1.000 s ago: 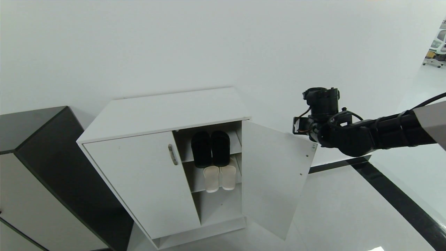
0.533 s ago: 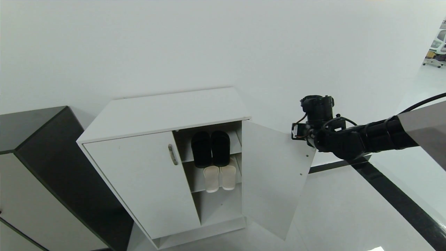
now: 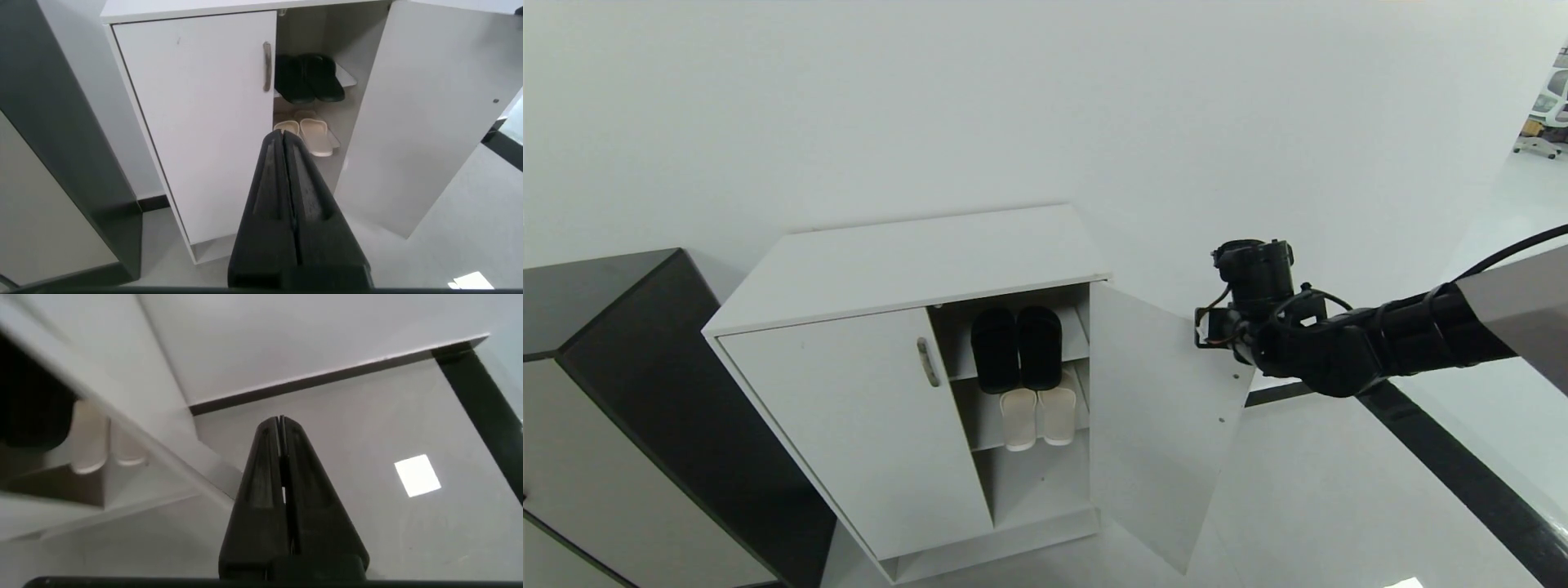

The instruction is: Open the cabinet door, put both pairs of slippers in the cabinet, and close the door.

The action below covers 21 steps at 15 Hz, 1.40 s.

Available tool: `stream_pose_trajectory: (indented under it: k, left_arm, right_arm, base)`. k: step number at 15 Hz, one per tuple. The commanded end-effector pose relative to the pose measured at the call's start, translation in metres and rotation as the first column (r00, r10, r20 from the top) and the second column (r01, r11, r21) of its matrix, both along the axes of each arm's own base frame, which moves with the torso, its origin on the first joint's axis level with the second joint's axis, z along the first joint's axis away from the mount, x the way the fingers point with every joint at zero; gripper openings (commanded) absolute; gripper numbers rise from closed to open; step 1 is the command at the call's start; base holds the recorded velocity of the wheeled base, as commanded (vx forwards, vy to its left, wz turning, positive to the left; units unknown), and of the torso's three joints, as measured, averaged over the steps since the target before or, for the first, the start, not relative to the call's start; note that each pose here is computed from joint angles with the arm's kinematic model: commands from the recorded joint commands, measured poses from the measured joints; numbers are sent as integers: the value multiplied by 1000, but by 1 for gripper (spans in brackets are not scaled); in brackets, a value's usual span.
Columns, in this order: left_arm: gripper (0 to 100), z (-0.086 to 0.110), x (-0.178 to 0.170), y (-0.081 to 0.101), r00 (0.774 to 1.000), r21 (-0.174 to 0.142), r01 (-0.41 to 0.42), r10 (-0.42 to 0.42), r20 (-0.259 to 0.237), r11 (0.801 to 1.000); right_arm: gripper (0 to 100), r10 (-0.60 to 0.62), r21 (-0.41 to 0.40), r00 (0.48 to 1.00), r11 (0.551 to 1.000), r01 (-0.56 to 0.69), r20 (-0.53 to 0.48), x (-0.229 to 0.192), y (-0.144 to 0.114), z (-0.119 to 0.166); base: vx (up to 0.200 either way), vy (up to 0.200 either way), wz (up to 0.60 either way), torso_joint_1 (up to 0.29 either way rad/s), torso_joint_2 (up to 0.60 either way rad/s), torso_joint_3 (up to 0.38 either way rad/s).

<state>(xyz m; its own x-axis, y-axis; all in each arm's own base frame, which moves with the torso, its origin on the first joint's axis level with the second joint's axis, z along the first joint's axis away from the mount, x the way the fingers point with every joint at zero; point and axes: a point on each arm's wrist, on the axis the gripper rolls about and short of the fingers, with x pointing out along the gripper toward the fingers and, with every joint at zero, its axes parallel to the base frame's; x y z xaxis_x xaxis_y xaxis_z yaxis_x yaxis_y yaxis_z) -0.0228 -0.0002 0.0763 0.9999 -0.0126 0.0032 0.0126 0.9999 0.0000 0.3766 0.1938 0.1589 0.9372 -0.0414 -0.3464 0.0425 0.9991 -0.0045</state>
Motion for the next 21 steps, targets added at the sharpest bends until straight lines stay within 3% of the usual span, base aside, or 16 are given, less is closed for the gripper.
stream_pose_trajectory:
  k: [1, 6, 9, 13, 17, 21]
  left_arm:
    - [0, 0, 0, 0, 1000, 0, 0, 0, 0, 1000]
    - [0, 0, 0, 0, 1000, -2, 0, 0, 0, 1000]
    - [0, 0, 0, 0, 1000, 0, 0, 0, 0, 1000]
    - [0, 0, 0, 0, 1000, -2, 0, 0, 0, 1000]
    - [0, 0, 0, 0, 1000, -2, 0, 0, 0, 1000]
    - [0, 0, 0, 0, 1000, 0, 0, 0, 0, 1000]
  right_arm:
    - [0, 60, 13, 998, 998, -61, 22, -27, 13, 17]
    - [0, 283, 52, 959, 957, -284, 11, -106, 50, 33]
    - [0, 250, 52, 968, 967, -250, 13, -98, 42, 32]
    - [0, 184, 25, 982, 983, -183, -38, -71, 30, 10]
    - [0, 189, 3, 978, 982, -190, -82, -65, 38, -9]
    - [0, 270, 11, 958, 963, -270, -97, -87, 67, -16]
  base:
    - [0, 0, 0, 0, 0, 0]
    - [0, 0, 0, 0, 0, 0]
    - [0, 0, 0, 0, 0, 0]
    - [0, 0, 0, 0, 0, 0]
    - [0, 0, 0, 0, 0, 0]
    - [0, 0, 0, 0, 0, 0]
